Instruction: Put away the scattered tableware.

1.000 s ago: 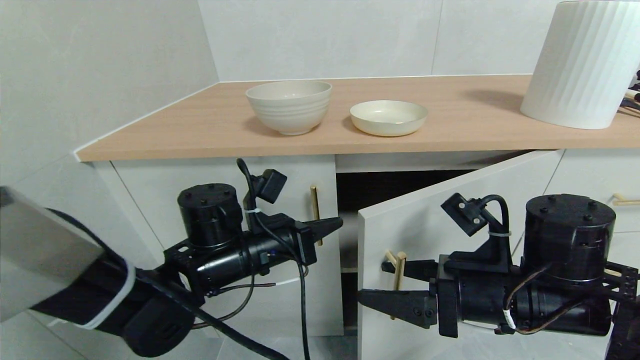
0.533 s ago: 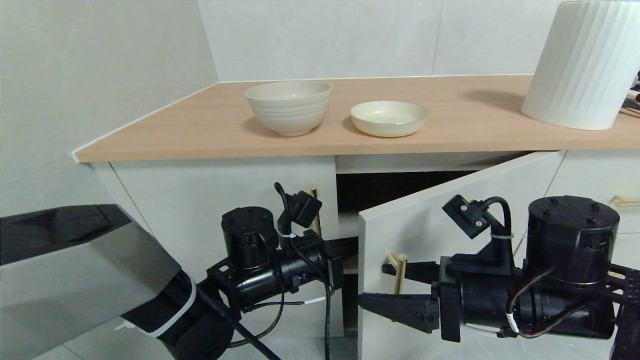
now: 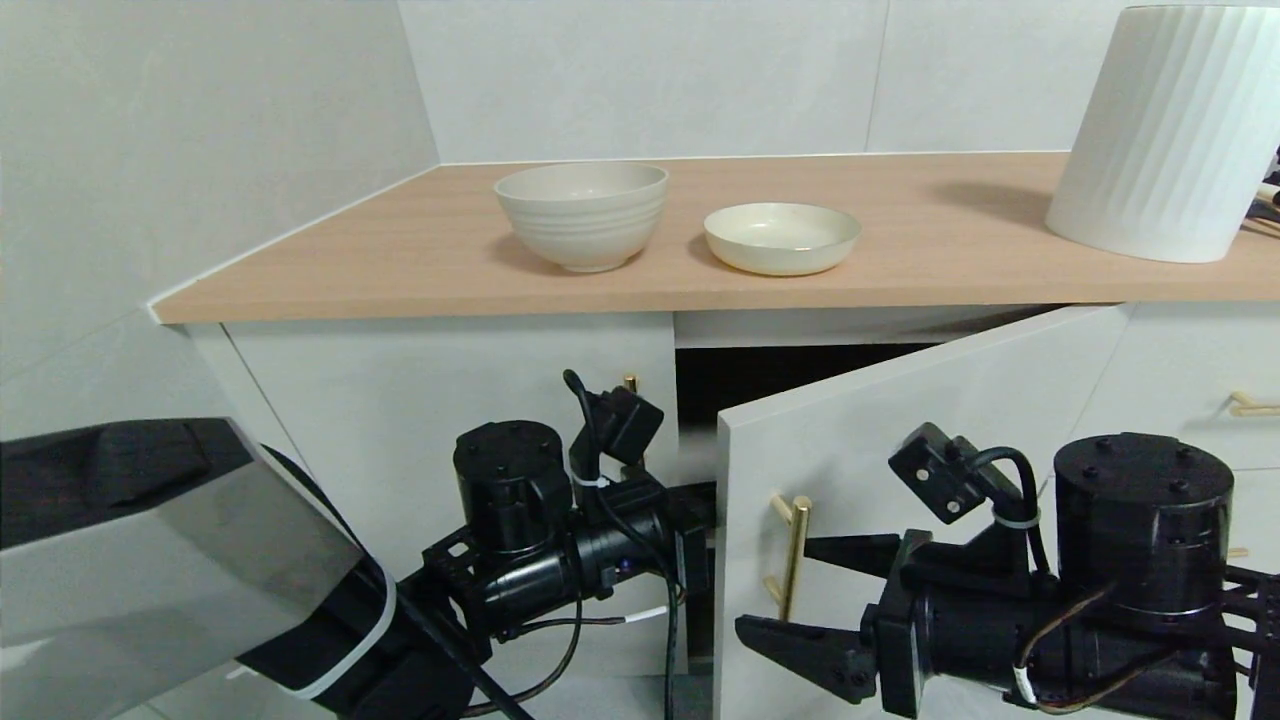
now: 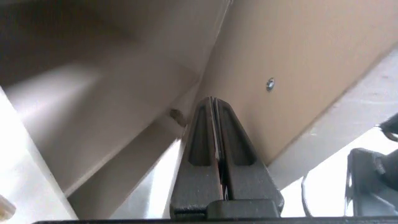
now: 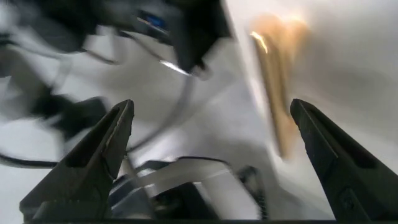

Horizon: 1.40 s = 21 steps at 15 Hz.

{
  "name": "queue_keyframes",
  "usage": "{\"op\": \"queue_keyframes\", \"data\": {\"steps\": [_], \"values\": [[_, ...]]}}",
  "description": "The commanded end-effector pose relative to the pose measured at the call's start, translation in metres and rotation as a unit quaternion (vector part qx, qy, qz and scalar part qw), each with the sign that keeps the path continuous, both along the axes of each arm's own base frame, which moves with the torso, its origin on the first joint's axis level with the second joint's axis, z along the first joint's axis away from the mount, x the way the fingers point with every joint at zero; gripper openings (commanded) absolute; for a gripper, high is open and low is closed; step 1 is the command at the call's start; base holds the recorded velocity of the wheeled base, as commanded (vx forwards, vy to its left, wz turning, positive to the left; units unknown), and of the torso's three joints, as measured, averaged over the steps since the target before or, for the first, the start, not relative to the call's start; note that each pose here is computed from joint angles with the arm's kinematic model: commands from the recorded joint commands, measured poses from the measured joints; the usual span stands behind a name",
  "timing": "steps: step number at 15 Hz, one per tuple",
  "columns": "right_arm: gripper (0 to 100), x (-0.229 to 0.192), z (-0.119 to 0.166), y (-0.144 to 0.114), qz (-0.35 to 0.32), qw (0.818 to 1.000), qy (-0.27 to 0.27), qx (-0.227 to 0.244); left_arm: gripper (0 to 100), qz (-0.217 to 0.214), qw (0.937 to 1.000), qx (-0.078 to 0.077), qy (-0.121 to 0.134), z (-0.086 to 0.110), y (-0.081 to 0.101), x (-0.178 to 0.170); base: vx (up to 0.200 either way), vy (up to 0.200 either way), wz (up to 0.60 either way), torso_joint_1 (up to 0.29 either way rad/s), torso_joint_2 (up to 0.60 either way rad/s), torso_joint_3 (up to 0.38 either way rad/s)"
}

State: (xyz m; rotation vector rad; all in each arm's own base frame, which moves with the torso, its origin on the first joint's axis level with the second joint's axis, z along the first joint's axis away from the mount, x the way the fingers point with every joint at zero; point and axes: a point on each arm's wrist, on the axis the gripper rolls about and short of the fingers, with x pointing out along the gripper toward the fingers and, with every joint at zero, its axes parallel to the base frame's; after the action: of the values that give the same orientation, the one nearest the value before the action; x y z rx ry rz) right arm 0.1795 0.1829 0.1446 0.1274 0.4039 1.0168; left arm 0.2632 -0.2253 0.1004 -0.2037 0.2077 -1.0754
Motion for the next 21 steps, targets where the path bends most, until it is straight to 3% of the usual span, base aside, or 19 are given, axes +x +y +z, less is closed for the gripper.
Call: {"op": "queue_keyframes", "data": {"steps": [1,6,9,13,18,21], "values": [[100,-0.001,0.003,-0.002,-0.017,1.000,-0.010,0.000,0,-0.004,1.0000,-0.003,-0.004,0.003,-0.002,-0.002,0.000,0.000,0.00,0.000,0.00,0.000],[100,-0.046,0.048,-0.049,-0.024,0.999,0.022,-0.030,0,-0.004,0.9999,-0.010,-0.006,0.013,-0.002,-0.002,0.000,0.000,0.00,0.000,0.00,0.000],[100,-0.070,0.047,-0.071,-0.021,0.999,0.026,-0.032,0,-0.003,1.0000,-0.007,-0.002,0.015,-0.001,-0.004,0.000,0.000,0.00,0.000,0.00,0.000],[100,-0.077,0.033,-0.076,-0.016,0.998,0.042,-0.047,0,0.001,0.9999,-0.009,-0.006,0.019,-0.005,-0.007,0.000,0.000,0.00,0.000,0.00,0.000],[100,-0.080,0.025,-0.076,-0.011,0.997,0.053,-0.058,0,0.003,1.0000,0.003,0.008,0.025,-0.003,-0.009,0.000,0.000,0.00,0.000,0.00,0.000],[100,-0.080,0.025,-0.077,-0.011,0.997,0.053,-0.058,0,0.003,0.9999,0.006,0.012,0.029,-0.004,-0.007,-0.200,0.000,0.00,0.007,0.00,0.001]]}}
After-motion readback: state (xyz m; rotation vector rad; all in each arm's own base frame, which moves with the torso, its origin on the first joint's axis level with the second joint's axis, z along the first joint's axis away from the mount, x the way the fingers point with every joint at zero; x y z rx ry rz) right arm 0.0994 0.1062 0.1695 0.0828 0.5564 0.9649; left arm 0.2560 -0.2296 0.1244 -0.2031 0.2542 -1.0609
